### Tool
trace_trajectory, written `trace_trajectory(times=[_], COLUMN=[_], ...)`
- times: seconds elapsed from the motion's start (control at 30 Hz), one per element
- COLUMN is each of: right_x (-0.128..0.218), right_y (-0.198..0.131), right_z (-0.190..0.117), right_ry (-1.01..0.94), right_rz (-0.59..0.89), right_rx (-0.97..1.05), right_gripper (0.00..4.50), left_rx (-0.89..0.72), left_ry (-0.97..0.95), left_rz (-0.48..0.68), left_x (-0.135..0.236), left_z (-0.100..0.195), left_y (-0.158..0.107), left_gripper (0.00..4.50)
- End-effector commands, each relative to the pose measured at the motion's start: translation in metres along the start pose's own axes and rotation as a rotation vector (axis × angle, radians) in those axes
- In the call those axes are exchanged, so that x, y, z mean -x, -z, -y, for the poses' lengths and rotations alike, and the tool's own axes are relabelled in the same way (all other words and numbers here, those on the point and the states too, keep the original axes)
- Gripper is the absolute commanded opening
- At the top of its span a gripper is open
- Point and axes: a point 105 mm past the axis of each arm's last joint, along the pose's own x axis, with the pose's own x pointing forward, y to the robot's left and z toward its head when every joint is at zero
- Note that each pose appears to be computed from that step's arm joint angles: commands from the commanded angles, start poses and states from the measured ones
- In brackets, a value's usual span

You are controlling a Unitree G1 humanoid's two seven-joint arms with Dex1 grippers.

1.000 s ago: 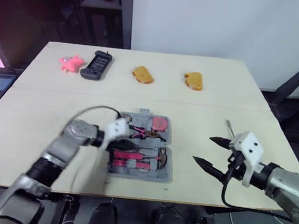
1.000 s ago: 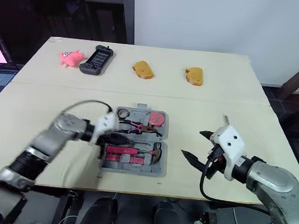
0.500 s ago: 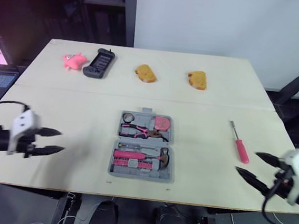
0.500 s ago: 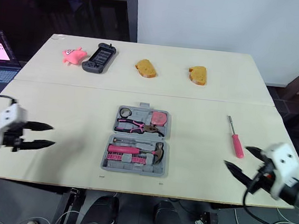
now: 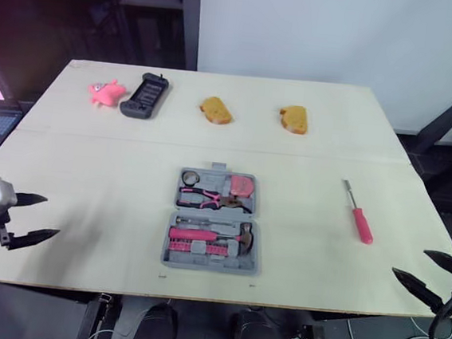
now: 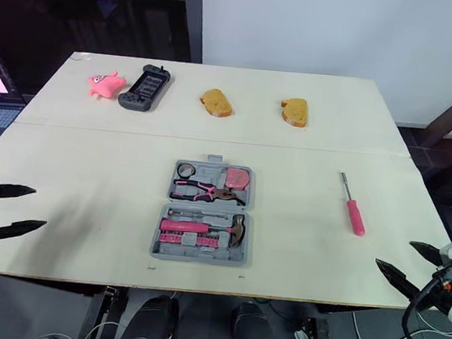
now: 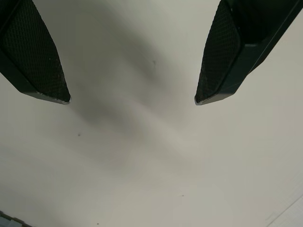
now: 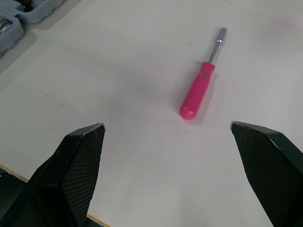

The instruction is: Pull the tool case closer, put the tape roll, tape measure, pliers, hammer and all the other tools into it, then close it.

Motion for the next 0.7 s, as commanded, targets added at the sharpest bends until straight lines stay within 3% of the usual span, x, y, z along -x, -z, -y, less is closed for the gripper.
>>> trace_trajectory(times=[0.03,0.3,0.5,0.7], right_x=[0.001,-0.009,-0.048,-0.085], right_y=[-0.011,-0.024,-0.051,-0.061], right_z=[0.001,-0.020,-0.049,-0.019], right_ry=[-0.004,-0.030,0.051,0.295], right_rz=[0.010,0.005,0.048,0.020], right_rx=[0.053,0.068,-0.036,-0.135], right_gripper=[4.50,4.50,4.50,4.50], left_rx=[-0.016,-0.018,-0.035,-0.068], left_ry=[-0.024,0.032,0.241,0.349], left_rz=[0.039,0.101,0.251,0.330], left_x=[0.004,-0.023,-0.071,-0.093], left_z=[-0.002,0.010,0.068,0.110], left_y=[-0.007,-0.021,-0.078,-0.127], left_gripper=[4.40,4.40,4.40,4.40])
